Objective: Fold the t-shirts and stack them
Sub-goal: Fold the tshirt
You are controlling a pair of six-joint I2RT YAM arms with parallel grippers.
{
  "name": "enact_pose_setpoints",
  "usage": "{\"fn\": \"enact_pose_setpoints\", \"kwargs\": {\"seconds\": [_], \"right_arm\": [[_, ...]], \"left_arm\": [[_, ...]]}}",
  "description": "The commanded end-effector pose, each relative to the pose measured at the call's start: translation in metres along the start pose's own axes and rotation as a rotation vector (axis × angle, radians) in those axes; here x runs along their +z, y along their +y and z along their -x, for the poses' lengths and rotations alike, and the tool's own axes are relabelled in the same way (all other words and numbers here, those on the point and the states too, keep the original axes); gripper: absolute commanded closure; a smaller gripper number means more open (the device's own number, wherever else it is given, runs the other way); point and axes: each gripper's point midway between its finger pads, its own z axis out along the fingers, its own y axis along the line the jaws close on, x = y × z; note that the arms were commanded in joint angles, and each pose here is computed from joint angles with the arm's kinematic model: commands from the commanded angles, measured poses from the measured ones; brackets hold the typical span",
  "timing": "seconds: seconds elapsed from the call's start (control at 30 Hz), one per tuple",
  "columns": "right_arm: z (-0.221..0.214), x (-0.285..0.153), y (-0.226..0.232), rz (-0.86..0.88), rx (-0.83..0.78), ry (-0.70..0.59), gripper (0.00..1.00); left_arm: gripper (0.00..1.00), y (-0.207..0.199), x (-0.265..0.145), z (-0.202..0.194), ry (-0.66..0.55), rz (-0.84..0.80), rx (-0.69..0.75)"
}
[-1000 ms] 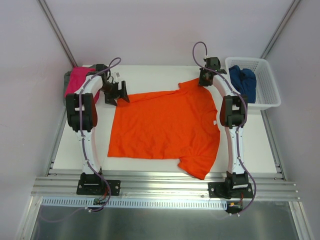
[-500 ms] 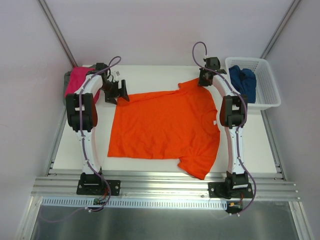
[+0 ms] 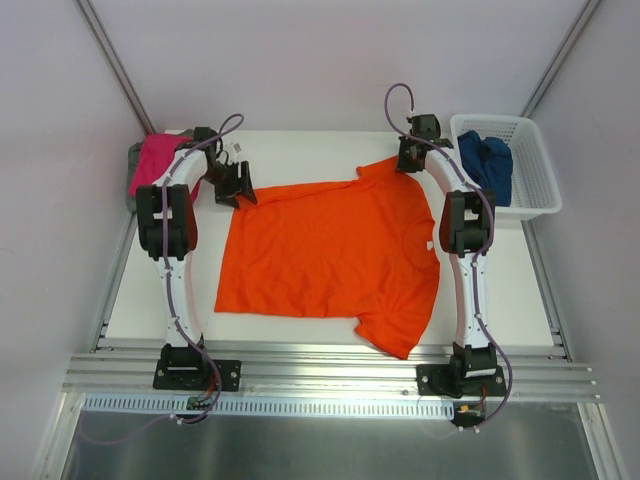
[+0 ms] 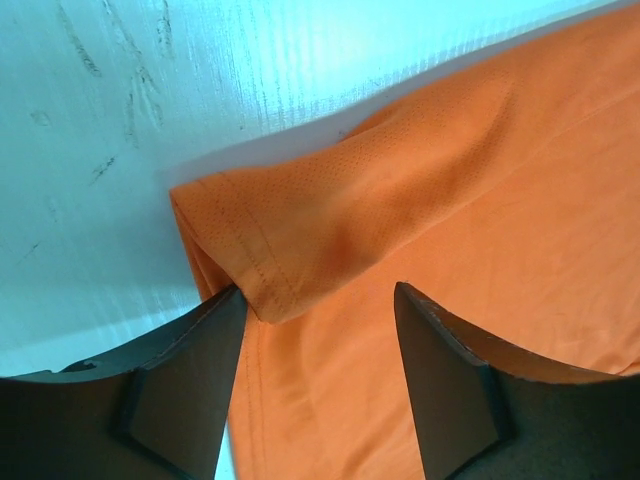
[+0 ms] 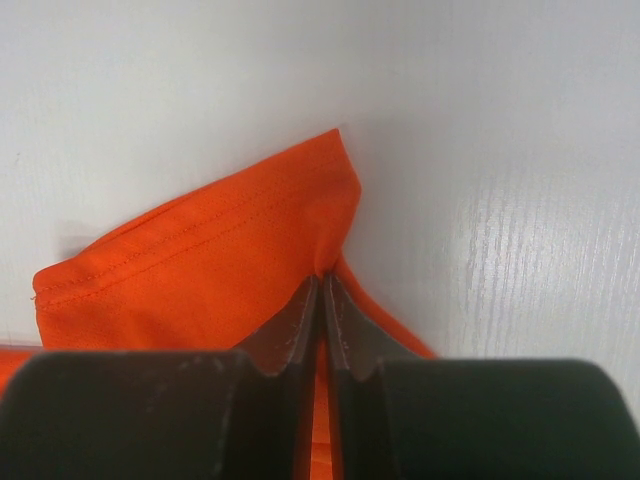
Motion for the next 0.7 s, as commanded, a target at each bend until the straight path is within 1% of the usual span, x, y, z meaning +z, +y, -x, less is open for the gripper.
{"fn": "enact_pose_setpoints", "kwargs": {"seconds": [0.0,0.1,0.17,0.2,0.23,0.27,0.33,0.53,0.57,0.6,0.67], "right_arm": [[0.023,-0.027,0.009,0.013,-0.016,-0.048,0.92],[0.023,-0.026,0.009,0.018,-0.013,-0.047,0.92],[0.024,-0.026,0.010,0.020,-0.011,-0.048,0.92],[0.024,-0.026,0.010,0.020,-0.011,-0.048,0.91],[0.025,-0.026,0.010,0.022,-0.010,-0.050,0.92],[0.024,-0.026,0.010,0.022,-0.010,-0.049,0.92],[0.025,-0.026,0.010,0.022,-0.010,-0.050,0.92],[0.025,-0.027,0.010,0.022,-0.013,-0.050,0.92],[0.026,-0.029,0.010,0.020,-0.014,-0.052,0.93],[0.031,-0.033,0.009,0.020,-0.012,-0.062,0.97],[0.038,-0.041,0.007,0.023,-0.016,-0.077,0.99]], "left_arm": [[0.39,-0.012,0.001,0.001,0.005,-0.035,0.034],[0.39,-0.014,-0.002,0.001,0.002,-0.035,0.037],[0.54,-0.014,-0.003,-0.001,0.003,-0.032,0.036],[0.59,-0.014,-0.004,-0.001,0.002,-0.034,0.037],[0.74,-0.016,-0.005,-0.001,0.001,-0.036,0.040],[0.81,-0.015,-0.005,-0.001,0.001,-0.028,0.038],[1.00,-0.015,-0.008,-0.001,-0.003,-0.017,0.042],[1.00,-0.014,-0.023,-0.006,-0.020,0.031,0.046],[1.00,-0.014,-0.025,-0.006,-0.022,0.038,0.047],[1.00,-0.015,-0.030,-0.008,-0.026,0.043,0.049],[1.00,-0.016,-0.034,-0.009,-0.032,0.047,0.057]]}}
